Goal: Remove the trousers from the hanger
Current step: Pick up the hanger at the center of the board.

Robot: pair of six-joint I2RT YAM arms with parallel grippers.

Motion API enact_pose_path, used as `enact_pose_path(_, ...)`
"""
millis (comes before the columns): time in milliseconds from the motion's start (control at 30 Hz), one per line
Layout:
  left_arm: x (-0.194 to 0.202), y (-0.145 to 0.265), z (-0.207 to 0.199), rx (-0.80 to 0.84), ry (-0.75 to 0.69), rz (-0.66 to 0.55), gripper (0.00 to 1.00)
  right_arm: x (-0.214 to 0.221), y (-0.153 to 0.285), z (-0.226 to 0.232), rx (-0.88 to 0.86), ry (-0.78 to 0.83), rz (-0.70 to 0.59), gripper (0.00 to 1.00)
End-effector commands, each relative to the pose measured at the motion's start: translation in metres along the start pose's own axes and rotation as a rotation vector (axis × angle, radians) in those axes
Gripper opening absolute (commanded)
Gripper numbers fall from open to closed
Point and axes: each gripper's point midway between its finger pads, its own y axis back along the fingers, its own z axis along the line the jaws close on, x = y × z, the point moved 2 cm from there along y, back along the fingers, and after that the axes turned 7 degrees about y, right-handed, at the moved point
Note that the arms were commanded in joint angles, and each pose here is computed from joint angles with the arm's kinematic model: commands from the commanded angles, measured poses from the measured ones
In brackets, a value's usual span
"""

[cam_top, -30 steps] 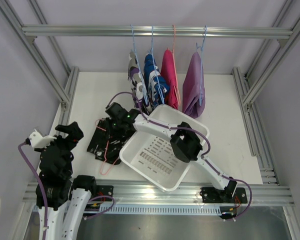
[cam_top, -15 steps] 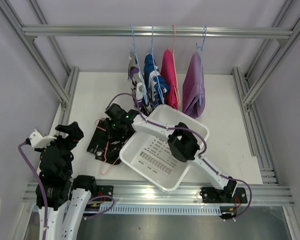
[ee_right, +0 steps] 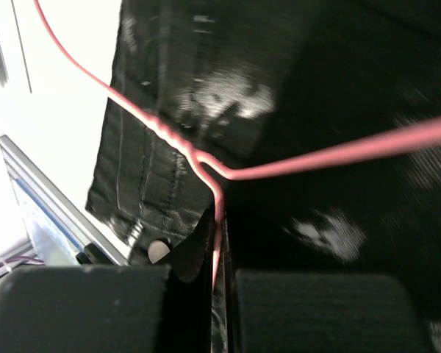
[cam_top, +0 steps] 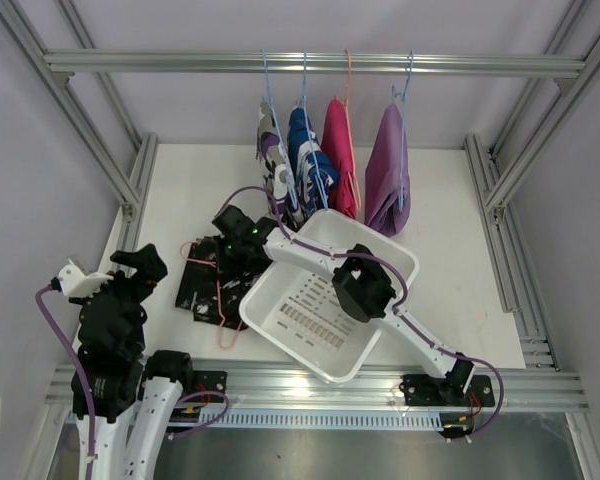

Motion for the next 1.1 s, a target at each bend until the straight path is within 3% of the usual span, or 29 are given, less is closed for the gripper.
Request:
enact_pose_path(0,-0.004,0.000,-0.005,0.032,-0.005,-0.015,0.99,0.016,-0.024,-0.034,0.076,0.000,0.051,0.00)
enact_pose_path(167,-0.003,-0.001,-0.005,0.029,-0.007,-0.011,1.00,0.013,-0.011,-0.021,0.009,-0.008,0.036,0.00)
enact_pose_path(600,-0.002,-0.002,-0.003,0.016,-0.012,-0.013,0.99,-0.031,0.097,0.069,-0.198,0.062,-0.162,0.00)
enact_pose_path(1067,0.001,0.002,-0.019,0.127,-0.037,0.013,0.99,-0.043,0.180,0.111,-0.254,0.172,-0.297,0.00)
